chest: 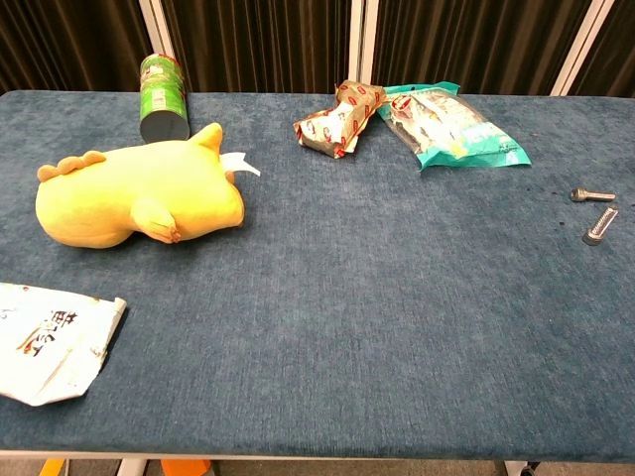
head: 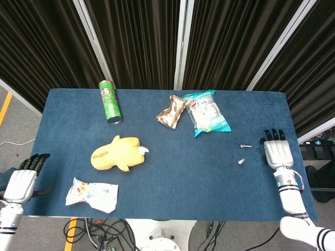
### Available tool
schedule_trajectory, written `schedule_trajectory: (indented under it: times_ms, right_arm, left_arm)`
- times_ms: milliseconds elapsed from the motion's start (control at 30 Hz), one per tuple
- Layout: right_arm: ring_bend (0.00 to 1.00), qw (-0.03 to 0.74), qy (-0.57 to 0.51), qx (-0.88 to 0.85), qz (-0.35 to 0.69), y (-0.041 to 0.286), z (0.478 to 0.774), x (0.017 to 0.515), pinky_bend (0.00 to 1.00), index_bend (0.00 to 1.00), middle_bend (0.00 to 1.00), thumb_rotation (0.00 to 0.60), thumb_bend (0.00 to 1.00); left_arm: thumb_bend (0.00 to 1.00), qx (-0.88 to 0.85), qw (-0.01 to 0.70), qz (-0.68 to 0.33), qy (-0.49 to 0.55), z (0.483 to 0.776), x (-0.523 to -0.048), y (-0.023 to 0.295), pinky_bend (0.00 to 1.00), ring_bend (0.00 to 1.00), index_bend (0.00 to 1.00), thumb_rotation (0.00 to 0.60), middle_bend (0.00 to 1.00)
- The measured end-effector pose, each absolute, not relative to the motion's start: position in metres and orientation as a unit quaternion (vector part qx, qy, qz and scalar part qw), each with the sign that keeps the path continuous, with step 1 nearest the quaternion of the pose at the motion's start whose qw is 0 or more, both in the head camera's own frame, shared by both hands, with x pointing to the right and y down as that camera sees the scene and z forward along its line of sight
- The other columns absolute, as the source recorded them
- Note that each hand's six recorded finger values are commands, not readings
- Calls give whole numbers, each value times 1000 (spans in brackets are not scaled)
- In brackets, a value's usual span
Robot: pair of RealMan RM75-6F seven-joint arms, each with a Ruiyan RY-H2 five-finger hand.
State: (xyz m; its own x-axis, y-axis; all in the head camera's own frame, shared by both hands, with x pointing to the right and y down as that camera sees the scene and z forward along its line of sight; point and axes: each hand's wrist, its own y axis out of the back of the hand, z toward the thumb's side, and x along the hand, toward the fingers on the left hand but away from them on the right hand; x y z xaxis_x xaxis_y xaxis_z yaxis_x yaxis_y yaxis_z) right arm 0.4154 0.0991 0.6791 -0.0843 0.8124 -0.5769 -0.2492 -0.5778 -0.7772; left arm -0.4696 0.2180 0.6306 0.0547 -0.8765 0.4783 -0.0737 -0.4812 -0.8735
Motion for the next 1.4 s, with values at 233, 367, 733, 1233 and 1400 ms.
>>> schedule_trajectory:
  times_ms: [233, 367, 733, 1233, 1400]
  right_arm:
    - [0, 379, -247, -556, 697, 90, 708, 421, 0, 339, 104, 600, 268]
    - [0, 370, -257, -565, 691, 86, 720, 417, 0, 338, 104, 600, 268]
    - [0, 354, -264, -588, 678, 81, 743, 402, 0, 347, 105, 600, 268]
    - [0, 357, -260, -591, 676, 81, 750, 395, 0, 451, 119, 600, 280]
    - [0, 358, -263, -588, 676, 80, 749, 395, 0, 486, 124, 600, 280]
  left_arm:
    - [0, -635, 347, -584, 368, 633, -470, 216, 172, 69, 101, 600, 119]
    - [0, -635, 346, -584, 368, 635, -469, 215, 172, 69, 101, 600, 119]
    - [0, -635, 343, -587, 368, 634, -469, 216, 172, 68, 101, 600, 119]
    - [0, -633, 341, -589, 369, 632, -466, 218, 172, 68, 101, 600, 119]
    - [0, -633, 340, -590, 368, 632, -466, 219, 172, 68, 101, 600, 119]
